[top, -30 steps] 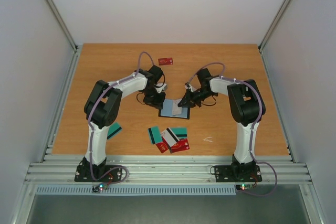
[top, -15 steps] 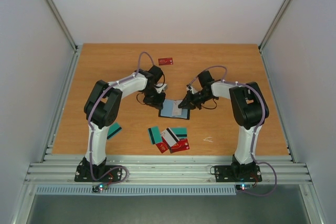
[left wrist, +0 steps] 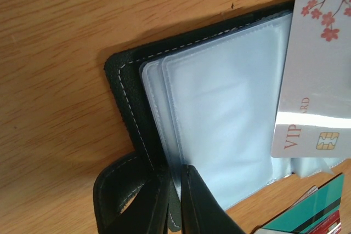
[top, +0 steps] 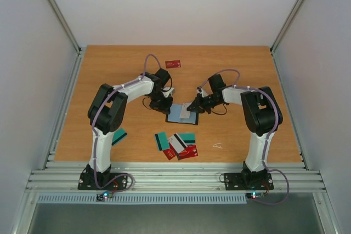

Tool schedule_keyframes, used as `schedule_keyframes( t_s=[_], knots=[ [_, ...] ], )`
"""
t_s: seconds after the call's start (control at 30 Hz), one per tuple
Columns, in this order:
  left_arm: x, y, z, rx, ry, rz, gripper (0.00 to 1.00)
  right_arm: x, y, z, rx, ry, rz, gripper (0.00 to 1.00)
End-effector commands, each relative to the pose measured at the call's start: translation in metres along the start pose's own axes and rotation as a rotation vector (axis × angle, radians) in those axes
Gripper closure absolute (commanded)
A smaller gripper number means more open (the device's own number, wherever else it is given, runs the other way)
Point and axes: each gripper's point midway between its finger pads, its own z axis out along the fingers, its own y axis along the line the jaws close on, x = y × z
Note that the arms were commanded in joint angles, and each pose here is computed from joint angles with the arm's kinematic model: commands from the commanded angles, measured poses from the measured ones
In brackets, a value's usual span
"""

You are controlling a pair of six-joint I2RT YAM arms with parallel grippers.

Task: Put the credit cards into the card holder

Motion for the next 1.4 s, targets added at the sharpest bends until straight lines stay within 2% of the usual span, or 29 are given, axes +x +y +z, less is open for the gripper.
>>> schedule_keyframes(
  t_s=[0.0,0.4,1.0,1.37],
  knots=[
    [0.023,0.014,0.012,-0.040,0.087,-0.020,0.91,0.005,-0.011,0.008,0.019,-0.002,0.008,0.99],
    [0.024,0.013,0.012,-0.034,0.090,-0.037,0.91,0.014,-0.003,0.008,-0.036,-0.002,0.030,0.99],
    [0.023,0.011,0.011,-0.027,0.081,-0.050,0.91,0.024,-0.002,0.018,-0.119,0.069,0.131,0.99],
    [0.023,0.010,0.009,-0.033,0.080,-0.034,0.91,0.016,0.003,0.022,-0.143,0.129,0.086,0.99]
  ],
)
